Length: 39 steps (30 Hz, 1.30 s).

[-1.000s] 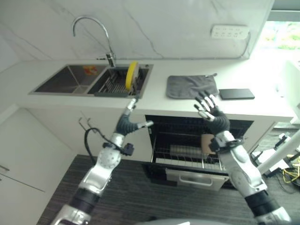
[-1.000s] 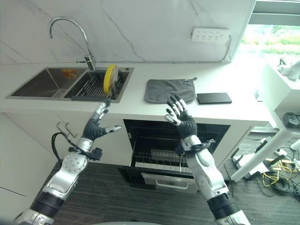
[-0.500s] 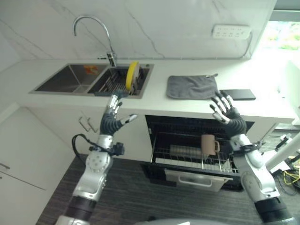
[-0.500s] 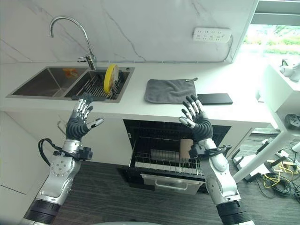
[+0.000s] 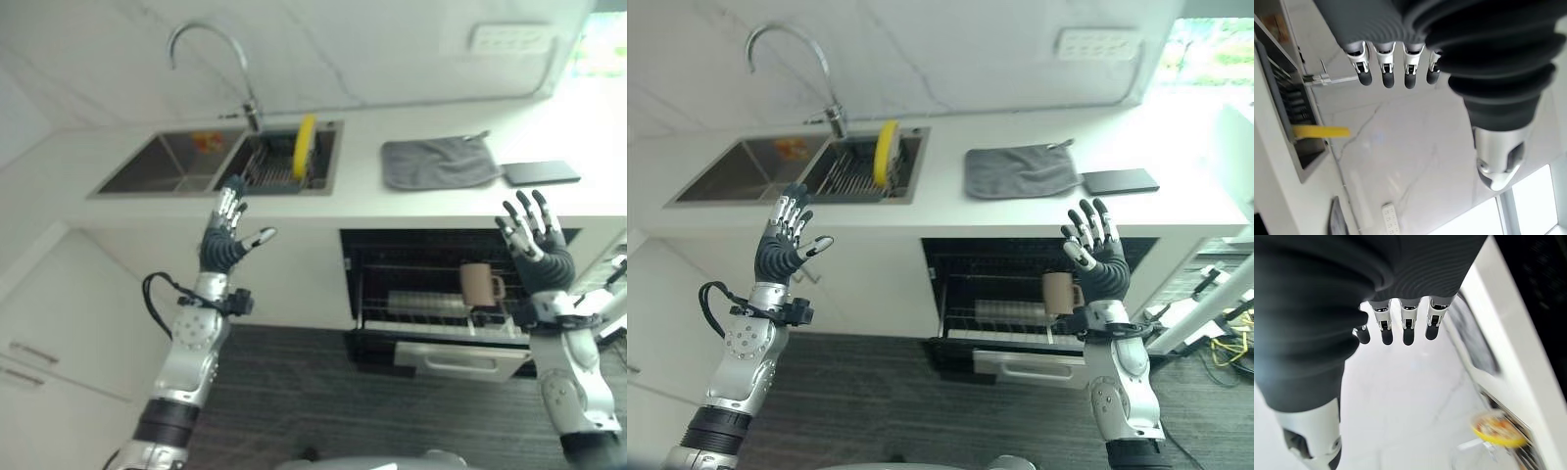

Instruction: Place the dishes in the dishwasher.

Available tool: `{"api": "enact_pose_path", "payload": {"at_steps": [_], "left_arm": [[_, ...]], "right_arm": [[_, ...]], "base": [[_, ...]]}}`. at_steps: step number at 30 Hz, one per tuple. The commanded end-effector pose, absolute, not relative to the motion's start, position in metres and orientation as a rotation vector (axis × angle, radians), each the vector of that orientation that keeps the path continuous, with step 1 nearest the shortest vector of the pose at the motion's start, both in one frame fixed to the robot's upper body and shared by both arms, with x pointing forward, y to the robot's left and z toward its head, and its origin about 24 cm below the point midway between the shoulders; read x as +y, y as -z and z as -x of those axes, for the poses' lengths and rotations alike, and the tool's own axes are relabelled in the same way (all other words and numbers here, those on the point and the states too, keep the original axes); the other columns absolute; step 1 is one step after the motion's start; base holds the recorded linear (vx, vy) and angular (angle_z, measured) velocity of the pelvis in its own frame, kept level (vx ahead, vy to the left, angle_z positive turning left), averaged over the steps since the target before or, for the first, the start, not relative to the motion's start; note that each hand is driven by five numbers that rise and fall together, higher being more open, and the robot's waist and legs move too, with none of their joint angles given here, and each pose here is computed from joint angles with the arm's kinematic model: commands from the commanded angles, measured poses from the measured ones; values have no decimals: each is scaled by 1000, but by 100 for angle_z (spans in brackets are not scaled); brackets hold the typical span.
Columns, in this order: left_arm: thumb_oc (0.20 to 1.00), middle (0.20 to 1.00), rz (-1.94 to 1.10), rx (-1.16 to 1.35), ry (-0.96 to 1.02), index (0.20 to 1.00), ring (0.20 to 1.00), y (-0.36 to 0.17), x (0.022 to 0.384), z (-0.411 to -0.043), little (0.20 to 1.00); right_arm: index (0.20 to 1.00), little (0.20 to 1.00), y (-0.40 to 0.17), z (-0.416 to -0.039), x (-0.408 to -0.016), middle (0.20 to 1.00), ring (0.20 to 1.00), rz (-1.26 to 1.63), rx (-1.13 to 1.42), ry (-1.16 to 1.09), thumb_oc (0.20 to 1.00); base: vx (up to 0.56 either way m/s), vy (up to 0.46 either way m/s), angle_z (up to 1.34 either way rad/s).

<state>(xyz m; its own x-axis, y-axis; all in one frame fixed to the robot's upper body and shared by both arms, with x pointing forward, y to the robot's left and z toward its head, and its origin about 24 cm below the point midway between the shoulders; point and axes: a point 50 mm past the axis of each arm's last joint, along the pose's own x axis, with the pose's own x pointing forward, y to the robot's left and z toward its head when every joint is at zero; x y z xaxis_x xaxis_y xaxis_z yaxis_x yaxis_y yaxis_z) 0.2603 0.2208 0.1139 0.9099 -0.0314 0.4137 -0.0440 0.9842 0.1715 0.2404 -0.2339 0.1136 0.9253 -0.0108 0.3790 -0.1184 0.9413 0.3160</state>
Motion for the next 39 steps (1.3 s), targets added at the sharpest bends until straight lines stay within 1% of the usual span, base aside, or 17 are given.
{"api": "enact_pose_path", "payload": {"at_steps": [1,3,6,9,11,15,19,22,28,35,37,39], "left_arm": [[1000,1000,-257,-611,-12,1000,1000,-157,236,-257,1000],[1000,1000,-257,-613,-24,1000,1000,-158,238,-258,1000],[1000,1000,-261,-603,-96,1000,1000,-157,243,-260,1000],[1000,1000,-267,-585,-137,1000,1000,-154,247,-261,1000],[1000,1000,-244,-584,-181,1000,1000,-150,254,-255,1000],[1000,1000,-226,-585,-213,1000,1000,-149,263,-247,1000],[1000,1000,-220,-589,-201,1000,1000,-150,265,-247,1000],[1000,1000,-207,-592,-202,1000,1000,-148,264,-248,1000],[1000,1000,-191,-590,-169,1000,1000,-148,260,-246,1000],[1000,1000,-197,-565,-133,1000,1000,-147,261,-245,1000],[1000,1000,-226,-558,-108,1000,1000,-146,253,-249,1000],[1000,1000,-224,-523,-73,1000,1000,-143,245,-251,1000]], "right_arm": [[1000,1000,-152,-247,-231,1000,1000,-394,-579,-77,1000],[1000,1000,-153,-249,-229,1000,1000,-402,-579,-79,1000],[1000,1000,-152,-260,-213,1000,1000,-396,-568,-121,1000],[1000,1000,-151,-264,-213,1000,1000,-399,-562,-142,1000],[1000,1000,-154,-266,-207,1000,1000,-386,-567,-171,1000],[1000,1000,-157,-264,-210,1000,1000,-359,-565,-178,1000],[1000,1000,-155,-264,-207,1000,1000,-342,-573,-171,1000],[1000,1000,-154,-263,-207,1000,1000,-319,-570,-157,1000],[1000,1000,-151,-254,-220,1000,1000,-277,-563,-121,1000],[1000,1000,-151,-248,-232,1000,1000,-272,-579,-78,1000],[1000,1000,-150,-248,-234,1000,1000,-326,-572,-71,1000],[1000,1000,-147,-247,-233,1000,1000,-302,-559,-68,1000]], "base": [[-14,199,-23],[-28,101,-10],[-58,91,-36],[-32,-30,-33],[-60,-79,-5],[-60,-51,8],[-14,55,14],[86,232,11],[135,270,6],[230,453,-34],[226,440,-32],[224,438,-44]]}}
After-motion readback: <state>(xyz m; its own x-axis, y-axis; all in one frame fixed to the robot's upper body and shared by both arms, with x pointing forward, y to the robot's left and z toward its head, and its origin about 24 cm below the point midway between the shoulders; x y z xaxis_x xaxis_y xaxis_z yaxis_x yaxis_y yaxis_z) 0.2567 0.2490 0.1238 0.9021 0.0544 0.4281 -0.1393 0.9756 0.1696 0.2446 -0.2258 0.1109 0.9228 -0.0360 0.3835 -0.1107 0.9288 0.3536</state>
